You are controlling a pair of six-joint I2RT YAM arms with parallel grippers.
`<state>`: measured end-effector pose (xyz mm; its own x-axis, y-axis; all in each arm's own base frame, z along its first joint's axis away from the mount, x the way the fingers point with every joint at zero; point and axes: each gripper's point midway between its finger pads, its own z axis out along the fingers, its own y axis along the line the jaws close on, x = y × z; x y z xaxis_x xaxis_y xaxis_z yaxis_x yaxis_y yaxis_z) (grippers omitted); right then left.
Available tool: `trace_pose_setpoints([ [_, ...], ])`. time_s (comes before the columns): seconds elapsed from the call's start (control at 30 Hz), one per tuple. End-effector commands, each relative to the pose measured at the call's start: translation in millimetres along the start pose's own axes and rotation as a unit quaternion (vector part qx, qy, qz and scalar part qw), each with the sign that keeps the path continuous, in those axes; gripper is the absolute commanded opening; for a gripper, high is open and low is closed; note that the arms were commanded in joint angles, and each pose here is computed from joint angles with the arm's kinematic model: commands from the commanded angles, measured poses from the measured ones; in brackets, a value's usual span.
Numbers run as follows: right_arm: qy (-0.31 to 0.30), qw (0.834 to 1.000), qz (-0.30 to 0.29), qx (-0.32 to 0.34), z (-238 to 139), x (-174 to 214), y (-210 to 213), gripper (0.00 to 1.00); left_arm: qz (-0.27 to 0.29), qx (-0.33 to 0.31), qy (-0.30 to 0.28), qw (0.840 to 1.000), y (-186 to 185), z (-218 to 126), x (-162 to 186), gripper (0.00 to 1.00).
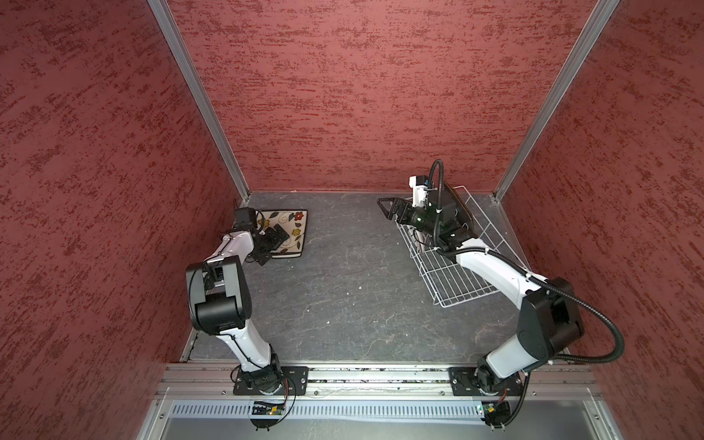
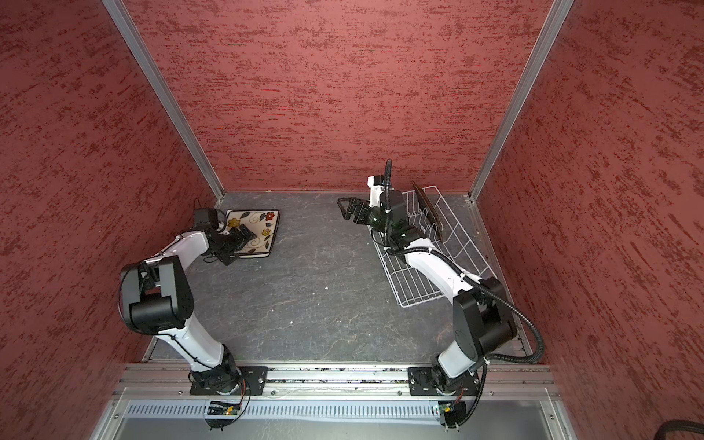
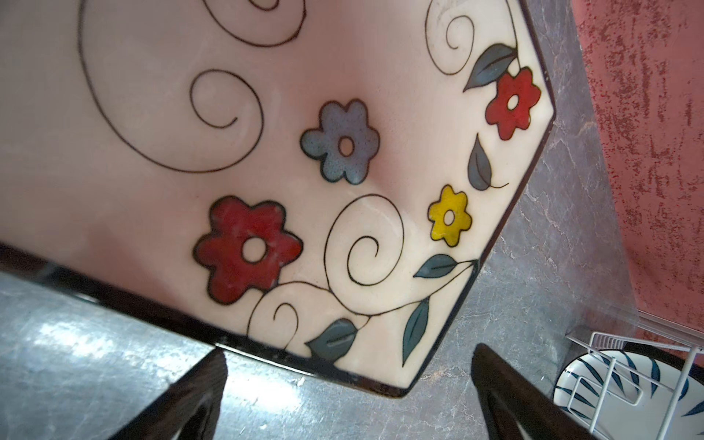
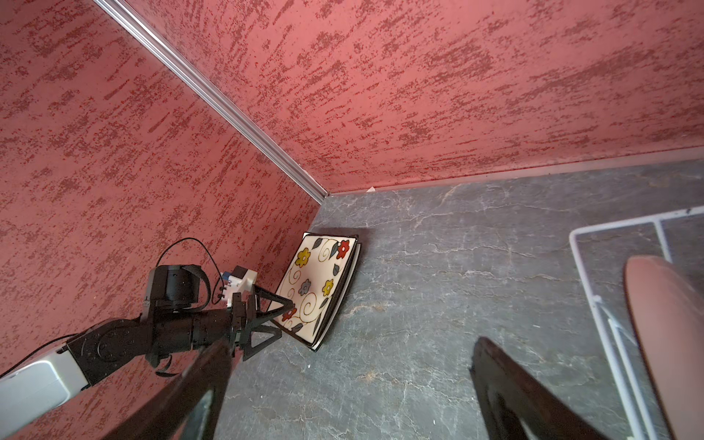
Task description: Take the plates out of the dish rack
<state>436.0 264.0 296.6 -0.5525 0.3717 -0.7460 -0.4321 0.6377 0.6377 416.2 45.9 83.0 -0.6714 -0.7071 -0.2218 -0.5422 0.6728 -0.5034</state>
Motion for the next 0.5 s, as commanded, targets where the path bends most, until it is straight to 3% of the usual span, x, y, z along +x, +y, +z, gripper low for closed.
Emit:
trace_pose_setpoints([
  [0.0,-0.024,0.999,-0.011,-0.019,-2.3,-19.0,13.7,0.99,0.01,0.025,-0.021,0.999,-14.2,-3.5,-15.8,0.99],
  [0.47,-0.023,1.0,-0.006,-0.017,-7.9,-18.3,14.4,0.99,0.009,-0.017,-0.052,0.998,2.6,-34.5,-5.2,1.0],
])
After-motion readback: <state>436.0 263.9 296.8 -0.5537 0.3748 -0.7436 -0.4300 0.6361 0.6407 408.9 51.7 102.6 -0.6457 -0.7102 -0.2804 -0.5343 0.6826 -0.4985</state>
